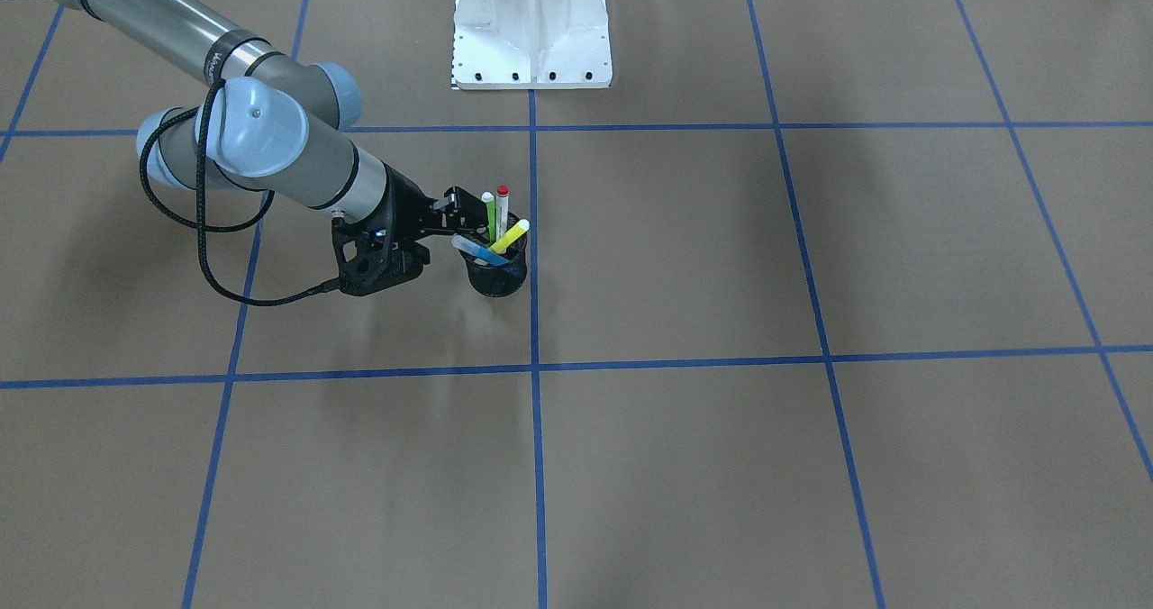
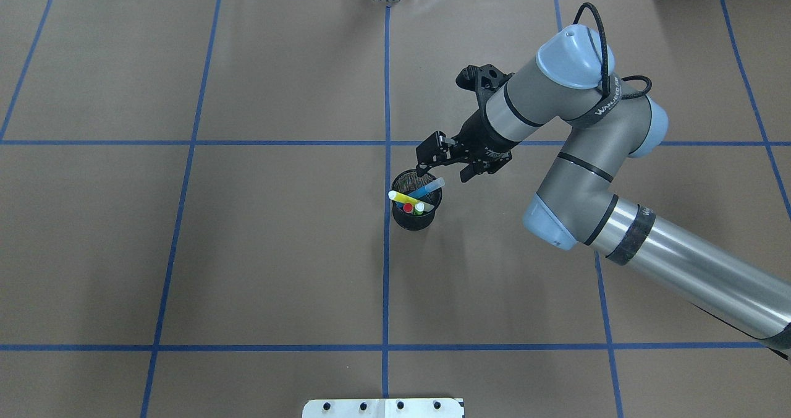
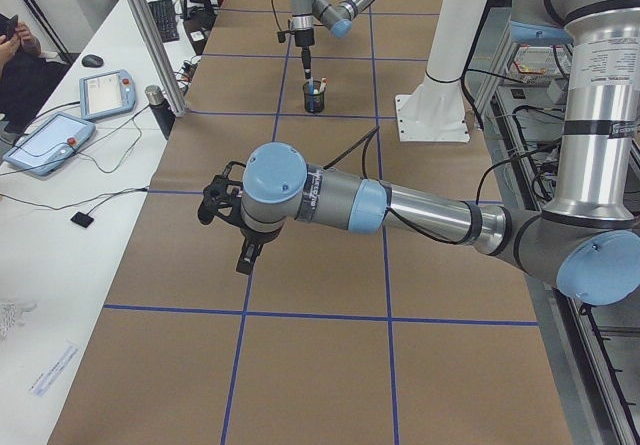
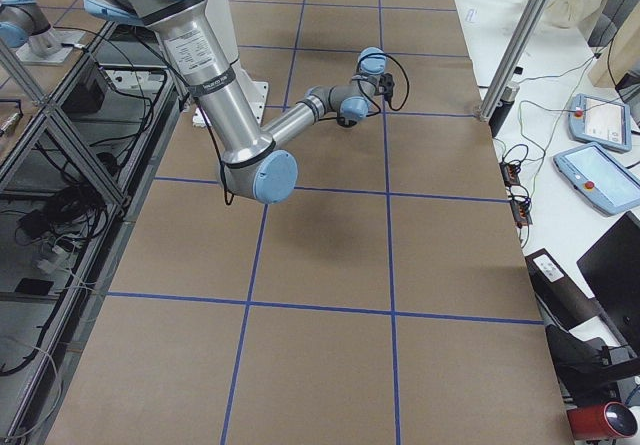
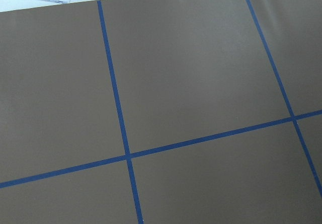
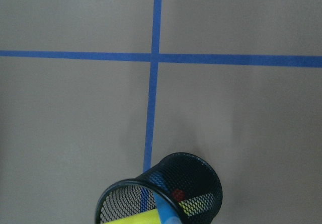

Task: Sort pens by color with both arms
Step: 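Move the right gripper down over the black mesh pen cup, then close the right gripper on the blue marker in the cup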

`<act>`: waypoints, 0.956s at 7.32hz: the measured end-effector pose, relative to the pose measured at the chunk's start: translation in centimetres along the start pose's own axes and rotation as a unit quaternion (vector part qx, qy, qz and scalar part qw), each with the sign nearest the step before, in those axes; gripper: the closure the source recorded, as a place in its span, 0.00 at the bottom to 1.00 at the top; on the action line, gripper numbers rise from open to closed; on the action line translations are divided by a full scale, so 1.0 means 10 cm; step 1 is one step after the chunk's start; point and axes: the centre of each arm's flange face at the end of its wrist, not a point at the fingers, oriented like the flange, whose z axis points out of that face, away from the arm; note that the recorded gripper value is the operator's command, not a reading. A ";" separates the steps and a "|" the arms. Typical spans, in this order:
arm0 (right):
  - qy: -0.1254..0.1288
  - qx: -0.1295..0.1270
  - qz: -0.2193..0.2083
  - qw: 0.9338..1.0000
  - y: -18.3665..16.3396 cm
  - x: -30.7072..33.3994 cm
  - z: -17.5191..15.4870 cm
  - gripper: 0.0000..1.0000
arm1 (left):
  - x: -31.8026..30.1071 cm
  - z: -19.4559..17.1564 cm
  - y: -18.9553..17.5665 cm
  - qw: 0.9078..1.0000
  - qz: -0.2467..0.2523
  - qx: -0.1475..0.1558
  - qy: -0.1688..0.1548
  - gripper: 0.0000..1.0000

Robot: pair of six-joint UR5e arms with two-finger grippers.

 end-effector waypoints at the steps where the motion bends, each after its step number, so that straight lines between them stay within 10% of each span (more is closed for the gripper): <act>1: -0.002 -0.001 -0.002 1.000 0.06 -0.01 0.00 0.30 | 0.00 0.00 0.00 1.000 0.000 0.000 0.000 0.00; 7: 0.003 0.008 -0.008 1.000 0.14 -0.07 0.09 0.41 | 0.00 0.00 0.00 1.000 -0.001 0.000 0.000 0.00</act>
